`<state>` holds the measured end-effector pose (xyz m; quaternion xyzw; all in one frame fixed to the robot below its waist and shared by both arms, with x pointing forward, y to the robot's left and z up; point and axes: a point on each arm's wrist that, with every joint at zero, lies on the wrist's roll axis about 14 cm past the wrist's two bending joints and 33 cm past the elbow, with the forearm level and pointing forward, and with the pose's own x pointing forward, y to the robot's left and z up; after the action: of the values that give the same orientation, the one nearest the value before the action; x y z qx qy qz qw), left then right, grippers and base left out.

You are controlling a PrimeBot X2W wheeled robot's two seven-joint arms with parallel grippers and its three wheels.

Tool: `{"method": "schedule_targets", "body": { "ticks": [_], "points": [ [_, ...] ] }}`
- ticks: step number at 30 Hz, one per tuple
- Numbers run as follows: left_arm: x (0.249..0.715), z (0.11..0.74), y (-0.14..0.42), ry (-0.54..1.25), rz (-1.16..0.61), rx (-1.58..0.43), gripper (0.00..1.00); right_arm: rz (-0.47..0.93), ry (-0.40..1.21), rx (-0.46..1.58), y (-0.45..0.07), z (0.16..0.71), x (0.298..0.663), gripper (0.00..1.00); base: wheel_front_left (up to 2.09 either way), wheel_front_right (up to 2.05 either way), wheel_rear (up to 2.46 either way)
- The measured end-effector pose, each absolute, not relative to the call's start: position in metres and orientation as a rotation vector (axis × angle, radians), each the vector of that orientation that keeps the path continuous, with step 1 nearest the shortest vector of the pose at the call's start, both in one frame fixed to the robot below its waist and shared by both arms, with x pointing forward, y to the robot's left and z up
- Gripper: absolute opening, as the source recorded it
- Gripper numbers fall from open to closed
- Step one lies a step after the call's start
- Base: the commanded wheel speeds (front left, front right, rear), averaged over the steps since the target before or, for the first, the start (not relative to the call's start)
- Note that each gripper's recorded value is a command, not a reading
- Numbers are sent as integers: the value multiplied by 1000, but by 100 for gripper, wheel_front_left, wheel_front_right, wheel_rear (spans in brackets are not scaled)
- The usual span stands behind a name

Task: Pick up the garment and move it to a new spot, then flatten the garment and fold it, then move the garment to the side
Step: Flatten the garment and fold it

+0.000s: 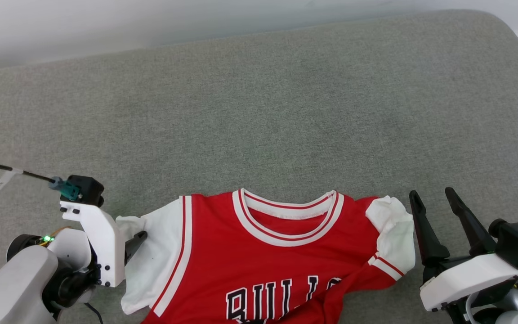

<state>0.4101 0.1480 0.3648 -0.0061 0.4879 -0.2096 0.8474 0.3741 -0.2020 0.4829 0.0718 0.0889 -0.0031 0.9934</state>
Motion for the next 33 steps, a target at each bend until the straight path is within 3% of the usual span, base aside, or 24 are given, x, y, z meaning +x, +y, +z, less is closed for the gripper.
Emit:
{"method": "schedule_targets", "body": {
  "ticks": [1,5,9,17,24,33],
  "points": [
    [409,364,147,1045,-450,-11,0,-9,178,148,-203,483,374,100,0,0,0],
    [407,361,148,1059,-452,-6,0,-17,176,165,-205,483,373,100,0,0,0],
    [415,366,148,952,-415,-32,0,-44,184,181,-215,483,371,100,0,0,0],
    [441,411,170,671,-303,-55,0,-74,403,163,-243,459,361,100,0,0,0],
    [447,455,177,492,-274,-59,0,52,633,146,-228,437,364,100,0,0,0],
    [439,461,175,468,-269,-63,0,234,878,81,-188,405,383,100,0,0,0]
  ]
}}
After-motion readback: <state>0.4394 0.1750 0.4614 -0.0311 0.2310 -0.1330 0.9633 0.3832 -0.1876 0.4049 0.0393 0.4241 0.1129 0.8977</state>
